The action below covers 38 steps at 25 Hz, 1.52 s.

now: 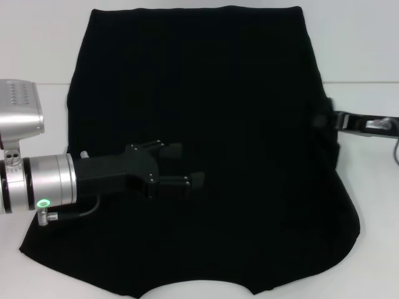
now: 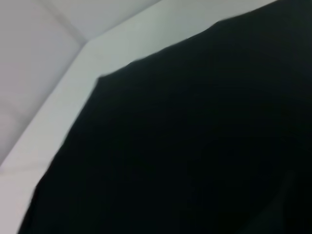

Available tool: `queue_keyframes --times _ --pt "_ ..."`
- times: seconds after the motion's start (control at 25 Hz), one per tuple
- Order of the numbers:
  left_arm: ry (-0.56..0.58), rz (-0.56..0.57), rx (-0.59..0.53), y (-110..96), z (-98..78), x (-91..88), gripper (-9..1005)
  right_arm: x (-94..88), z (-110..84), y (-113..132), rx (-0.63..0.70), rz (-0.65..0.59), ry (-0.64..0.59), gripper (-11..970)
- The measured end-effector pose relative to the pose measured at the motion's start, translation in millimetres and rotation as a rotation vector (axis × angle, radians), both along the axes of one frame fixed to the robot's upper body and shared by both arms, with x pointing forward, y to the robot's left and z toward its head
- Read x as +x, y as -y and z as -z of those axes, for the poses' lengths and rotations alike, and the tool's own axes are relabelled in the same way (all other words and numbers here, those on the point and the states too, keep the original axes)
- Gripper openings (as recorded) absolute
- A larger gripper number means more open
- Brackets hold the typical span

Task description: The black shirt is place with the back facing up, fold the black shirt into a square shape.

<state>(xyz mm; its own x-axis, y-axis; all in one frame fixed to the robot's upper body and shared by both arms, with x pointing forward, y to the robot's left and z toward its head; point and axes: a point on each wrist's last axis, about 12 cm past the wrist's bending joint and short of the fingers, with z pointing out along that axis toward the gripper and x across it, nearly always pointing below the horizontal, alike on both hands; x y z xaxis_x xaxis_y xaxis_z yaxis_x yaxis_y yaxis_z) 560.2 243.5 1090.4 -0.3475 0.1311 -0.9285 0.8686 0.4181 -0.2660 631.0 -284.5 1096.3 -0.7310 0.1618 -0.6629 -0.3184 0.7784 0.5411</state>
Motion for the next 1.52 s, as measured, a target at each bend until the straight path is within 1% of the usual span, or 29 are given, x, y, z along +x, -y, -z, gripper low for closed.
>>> queue_keyframes --times 0.08,0.28,0.68,0.96,1.12,1.36,1.52 --pt "-0.003 -0.001 -0.001 0.0 0.0 0.0 908 0.0 -1.3 -8.1 -0.004 -0.041 -0.004 10" --pt "-0.005 -0.002 -0.002 -0.1 -0.1 0.1 907 2.8 -3.2 -19.9 0.000 -0.069 -0.007 10" --pt "-0.005 -0.007 -0.001 -0.6 0.2 0.2 906 4.7 -3.5 -28.6 0.005 -0.078 -0.004 11" --pt "-0.008 -0.009 -0.002 -0.9 0.9 -0.4 905 1.6 -5.1 -29.8 0.024 -0.103 -0.014 116" --pt "-0.010 -0.010 -0.002 -0.8 1.3 -0.5 905 -0.6 -7.5 -16.0 0.030 -0.092 -0.036 176" --pt "-0.011 -0.012 -0.001 -0.8 1.7 -0.3 904 -16.5 -1.2 18.0 0.028 -0.069 -0.088 462" --pt "-0.011 -0.014 -0.001 -0.9 1.7 -0.1 903 -33.5 4.9 37.7 0.046 -0.072 -0.135 628"
